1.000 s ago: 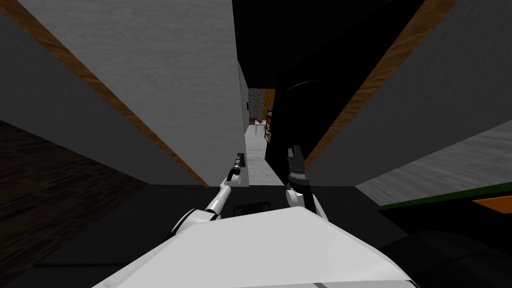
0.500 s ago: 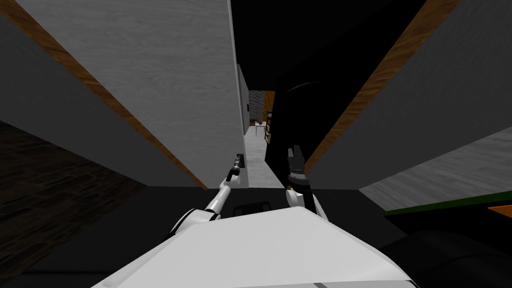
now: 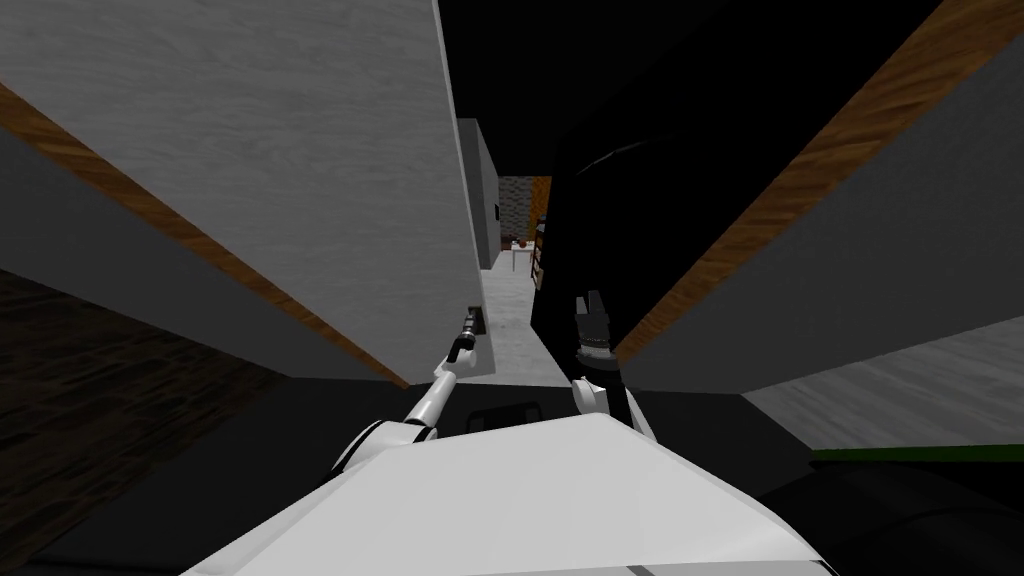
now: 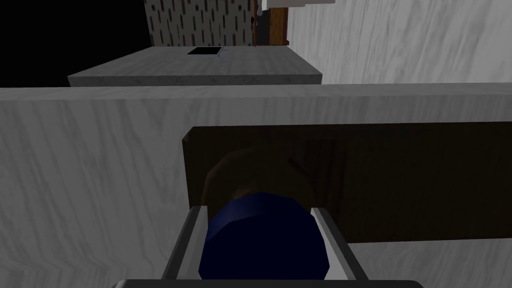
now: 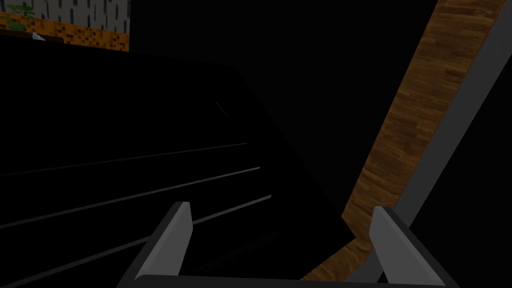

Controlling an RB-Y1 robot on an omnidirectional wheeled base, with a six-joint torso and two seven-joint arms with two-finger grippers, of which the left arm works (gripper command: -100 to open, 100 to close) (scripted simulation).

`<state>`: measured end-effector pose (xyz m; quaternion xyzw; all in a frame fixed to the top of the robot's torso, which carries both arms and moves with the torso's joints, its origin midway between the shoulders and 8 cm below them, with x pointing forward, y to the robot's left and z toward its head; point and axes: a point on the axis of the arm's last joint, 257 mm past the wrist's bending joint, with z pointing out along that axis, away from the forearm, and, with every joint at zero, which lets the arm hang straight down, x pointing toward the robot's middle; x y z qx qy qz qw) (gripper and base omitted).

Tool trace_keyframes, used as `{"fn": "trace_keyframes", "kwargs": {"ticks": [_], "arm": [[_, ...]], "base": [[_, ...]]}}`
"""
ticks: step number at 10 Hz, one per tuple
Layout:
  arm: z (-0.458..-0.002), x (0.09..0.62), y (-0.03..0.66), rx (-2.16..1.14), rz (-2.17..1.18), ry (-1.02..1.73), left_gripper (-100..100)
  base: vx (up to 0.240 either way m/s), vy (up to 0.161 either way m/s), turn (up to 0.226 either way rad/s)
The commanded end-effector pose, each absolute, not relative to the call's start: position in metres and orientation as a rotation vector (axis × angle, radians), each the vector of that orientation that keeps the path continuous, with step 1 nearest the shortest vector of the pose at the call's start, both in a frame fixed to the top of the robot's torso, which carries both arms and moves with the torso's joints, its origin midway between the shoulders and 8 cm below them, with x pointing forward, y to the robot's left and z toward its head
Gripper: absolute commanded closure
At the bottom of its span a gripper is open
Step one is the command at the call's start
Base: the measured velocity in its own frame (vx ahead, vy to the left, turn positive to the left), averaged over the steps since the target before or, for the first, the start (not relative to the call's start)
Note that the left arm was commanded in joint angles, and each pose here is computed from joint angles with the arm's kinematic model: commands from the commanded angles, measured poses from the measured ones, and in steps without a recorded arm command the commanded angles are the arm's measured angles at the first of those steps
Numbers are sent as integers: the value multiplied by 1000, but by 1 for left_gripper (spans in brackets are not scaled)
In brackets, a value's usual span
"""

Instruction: Push the door open

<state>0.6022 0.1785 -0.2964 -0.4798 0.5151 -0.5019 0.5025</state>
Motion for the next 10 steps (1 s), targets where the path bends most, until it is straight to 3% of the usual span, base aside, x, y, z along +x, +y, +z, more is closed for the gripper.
{"fn": "trace_keyframes", "kwargs": {"ticks": [1, 8, 9, 10], "arm": [[-292, 607, 200, -1162, -1186, 1218, 100], [-291, 609, 248, -1205, -1118, 1155, 100], [-293, 608, 240, -1203, -1129, 1167, -100], [-293, 608, 240, -1203, -1129, 1167, -100]], "base": [[157, -79, 53], [157, -99, 91], [-60, -84, 72], [-167, -36, -14]]}}
